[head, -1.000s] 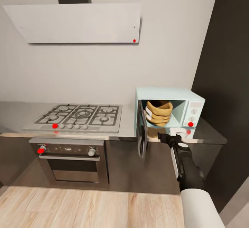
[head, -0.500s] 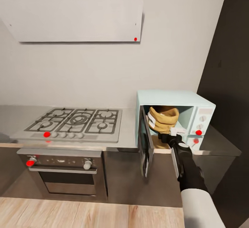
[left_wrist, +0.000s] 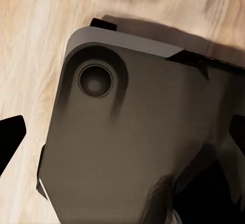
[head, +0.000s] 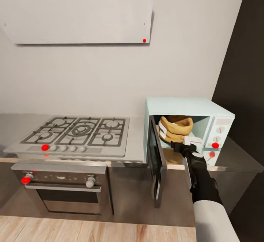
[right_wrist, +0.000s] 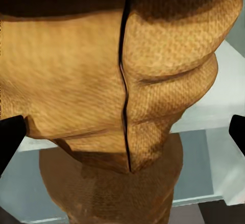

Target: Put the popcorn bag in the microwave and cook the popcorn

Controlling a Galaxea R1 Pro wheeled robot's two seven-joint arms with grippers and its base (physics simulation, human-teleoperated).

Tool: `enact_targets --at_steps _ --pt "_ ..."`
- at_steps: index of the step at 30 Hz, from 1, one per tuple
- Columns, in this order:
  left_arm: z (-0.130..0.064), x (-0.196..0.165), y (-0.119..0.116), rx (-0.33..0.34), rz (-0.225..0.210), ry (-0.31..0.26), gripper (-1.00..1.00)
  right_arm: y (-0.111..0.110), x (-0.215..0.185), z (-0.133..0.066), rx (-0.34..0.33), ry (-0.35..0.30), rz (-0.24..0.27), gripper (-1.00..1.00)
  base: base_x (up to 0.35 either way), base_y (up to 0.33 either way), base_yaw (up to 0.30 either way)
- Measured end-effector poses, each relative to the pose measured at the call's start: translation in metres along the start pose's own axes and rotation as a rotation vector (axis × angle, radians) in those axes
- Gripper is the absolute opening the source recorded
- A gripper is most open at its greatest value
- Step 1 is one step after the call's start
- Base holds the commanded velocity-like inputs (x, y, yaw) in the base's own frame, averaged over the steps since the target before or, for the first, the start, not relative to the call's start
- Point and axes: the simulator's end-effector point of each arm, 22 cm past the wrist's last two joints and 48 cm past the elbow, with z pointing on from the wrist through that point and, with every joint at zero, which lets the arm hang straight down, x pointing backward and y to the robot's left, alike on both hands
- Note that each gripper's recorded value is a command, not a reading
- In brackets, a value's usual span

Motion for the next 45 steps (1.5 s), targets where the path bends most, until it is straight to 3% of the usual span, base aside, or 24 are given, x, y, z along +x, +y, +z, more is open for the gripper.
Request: enact_targets --at_steps 17,45 --pt "0.0001 0.0004 0.0 0.001 -0.001 0.001 1.0 -0.0005 -0.0006 0.0 0.003 -0.001 -0.003 1.0 0.225 0.0 0.0" --pt "0.0002 0.0006 -0.0002 -0.002 -0.004 0.002 1.0 -0.0025 0.0086 0.0007 0.012 0.037 -0.019 1.0 -0.335 0.0 0.0"
